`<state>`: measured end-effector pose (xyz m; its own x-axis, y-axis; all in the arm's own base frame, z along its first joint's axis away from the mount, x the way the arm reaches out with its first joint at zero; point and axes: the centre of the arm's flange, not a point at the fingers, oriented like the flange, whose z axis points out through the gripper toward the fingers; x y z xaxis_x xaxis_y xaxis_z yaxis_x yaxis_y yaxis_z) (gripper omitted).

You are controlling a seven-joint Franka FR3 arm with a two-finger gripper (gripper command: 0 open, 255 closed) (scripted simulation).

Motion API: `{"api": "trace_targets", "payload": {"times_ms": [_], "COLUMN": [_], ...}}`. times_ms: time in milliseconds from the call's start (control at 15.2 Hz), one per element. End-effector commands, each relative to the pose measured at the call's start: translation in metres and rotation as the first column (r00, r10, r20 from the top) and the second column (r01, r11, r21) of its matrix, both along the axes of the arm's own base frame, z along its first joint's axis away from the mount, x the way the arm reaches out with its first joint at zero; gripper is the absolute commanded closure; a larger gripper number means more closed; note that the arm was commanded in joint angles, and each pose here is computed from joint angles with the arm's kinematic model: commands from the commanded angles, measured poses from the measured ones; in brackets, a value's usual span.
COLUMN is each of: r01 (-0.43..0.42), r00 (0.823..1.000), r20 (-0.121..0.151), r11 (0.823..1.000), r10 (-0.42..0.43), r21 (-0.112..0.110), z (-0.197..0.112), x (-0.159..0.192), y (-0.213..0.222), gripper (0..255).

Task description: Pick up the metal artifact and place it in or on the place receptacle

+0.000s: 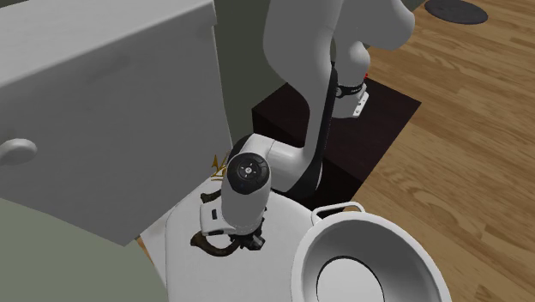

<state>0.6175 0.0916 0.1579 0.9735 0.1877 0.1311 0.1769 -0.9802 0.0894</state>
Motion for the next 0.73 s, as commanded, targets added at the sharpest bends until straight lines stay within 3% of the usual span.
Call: {"api": "trace_targets", "payload": {"times_ms": [0, 660], "r01": [0.0, 0.0], "r00": [1.0, 1.0], "r20": [0.001, 0.001], "r11": [1.0, 1.0], "r10": [0.0, 0.0], "r21": [0.0, 0.0], "z": [0.01, 0.063], "x": [0.0, 0.0], "y": [0.0, 0.0], "gripper": [255, 255]}}
